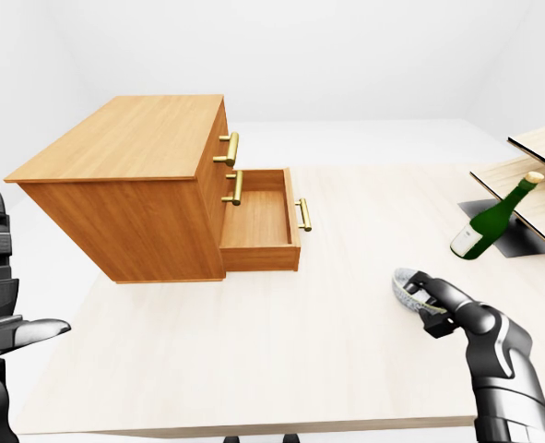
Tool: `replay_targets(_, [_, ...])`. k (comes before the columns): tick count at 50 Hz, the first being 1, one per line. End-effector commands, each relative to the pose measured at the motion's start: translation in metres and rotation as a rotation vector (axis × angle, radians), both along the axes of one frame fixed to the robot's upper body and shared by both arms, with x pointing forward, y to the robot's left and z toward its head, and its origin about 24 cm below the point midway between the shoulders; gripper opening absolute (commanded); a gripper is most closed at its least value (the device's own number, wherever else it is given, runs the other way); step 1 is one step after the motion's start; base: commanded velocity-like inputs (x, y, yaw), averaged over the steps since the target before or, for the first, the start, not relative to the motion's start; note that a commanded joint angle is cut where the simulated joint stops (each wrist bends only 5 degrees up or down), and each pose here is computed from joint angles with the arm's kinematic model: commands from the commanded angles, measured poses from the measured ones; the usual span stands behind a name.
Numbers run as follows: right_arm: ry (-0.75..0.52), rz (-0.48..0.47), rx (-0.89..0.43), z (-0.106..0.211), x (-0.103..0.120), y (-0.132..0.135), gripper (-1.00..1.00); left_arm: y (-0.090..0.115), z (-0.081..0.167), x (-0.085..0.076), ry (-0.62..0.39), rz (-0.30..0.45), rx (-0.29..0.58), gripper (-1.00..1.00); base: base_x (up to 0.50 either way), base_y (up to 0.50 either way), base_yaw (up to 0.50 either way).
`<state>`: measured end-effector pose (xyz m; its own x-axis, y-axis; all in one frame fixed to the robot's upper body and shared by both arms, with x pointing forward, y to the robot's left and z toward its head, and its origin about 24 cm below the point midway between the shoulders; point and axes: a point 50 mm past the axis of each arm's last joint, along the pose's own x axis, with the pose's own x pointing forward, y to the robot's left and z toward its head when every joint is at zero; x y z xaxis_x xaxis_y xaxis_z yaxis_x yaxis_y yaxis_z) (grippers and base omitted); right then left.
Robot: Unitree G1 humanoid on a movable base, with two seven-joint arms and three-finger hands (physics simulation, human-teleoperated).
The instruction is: Put the bowl on top of the cabinet.
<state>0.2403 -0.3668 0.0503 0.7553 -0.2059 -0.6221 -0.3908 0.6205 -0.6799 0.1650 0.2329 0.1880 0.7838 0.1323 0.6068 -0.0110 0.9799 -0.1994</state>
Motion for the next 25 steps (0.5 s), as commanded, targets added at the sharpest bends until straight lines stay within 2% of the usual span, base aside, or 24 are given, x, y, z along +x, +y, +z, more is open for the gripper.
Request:
replay_targets(1, [0.03, 0.125, -0.036, -0.004, 0.004, 0.031, -1.0, 0.003, -0.014, 0.012, 0.067, 0.021, -0.038, 1.0, 0.0, 0.0, 0.0])
replay_targets(2, [-0.006, 0.167, -0.099, 0.009, 0.009, 0.038, -1.0, 0.003, -0.014, 0.012, 0.067, 0.022, -0.039, 1.0, 0.0, 0.0, 0.0])
replay_targets(6, [-0.093, 0.234, -0.249, 0.039, 0.019, 0.053, -1.0, 0.004, -0.014, 0.011, 0.065, 0.023, -0.039, 1.0, 0.0, 0.0, 0.0])
replay_targets(7, [-0.126, 0.274, -0.328, 0.051, 0.021, 0.062, -1.0, 0.004, -0.014, 0.011, 0.067, 0.023, -0.039, 1.0, 0.0, 0.0, 0.0])
replay_targets(9, [-0.15, 0.288, -0.414, 0.062, 0.022, 0.068, -1.0, 0.003, -0.015, 0.012, 0.069, 0.022, -0.038, 1.0, 0.0, 0.0, 0.0])
replay_targets(10, [-0.189, 0.306, -0.497, 0.077, 0.024, 0.074, -1.0, 0.003, -0.015, 0.011, 0.07, 0.02, -0.037, 1.0, 0.0, 0.0, 0.0])
replay_targets(16, [-0.23, 0.234, -0.692, 0.098, 0.025, 0.078, -1.0, 0.002, -0.015, 0.011, 0.071, 0.019, -0.034, 1.0, 0.0, 0.0, 0.0])
replay_targets(21, [-0.311, 0.179, -0.7, 0.111, 0.027, 0.086, -1.0, 0.002, -0.015, 0.01, 0.069, 0.021, -0.035, 1.0, 0.0, 0.0, 0.0])
replay_targets(25, [-0.39, 0.204, -0.652, 0.119, 0.031, 0.104, -1.0, 0.002, -0.014, 0.01, 0.068, 0.021, -0.034, 1.0, 0.0, 0.0, 0.0])
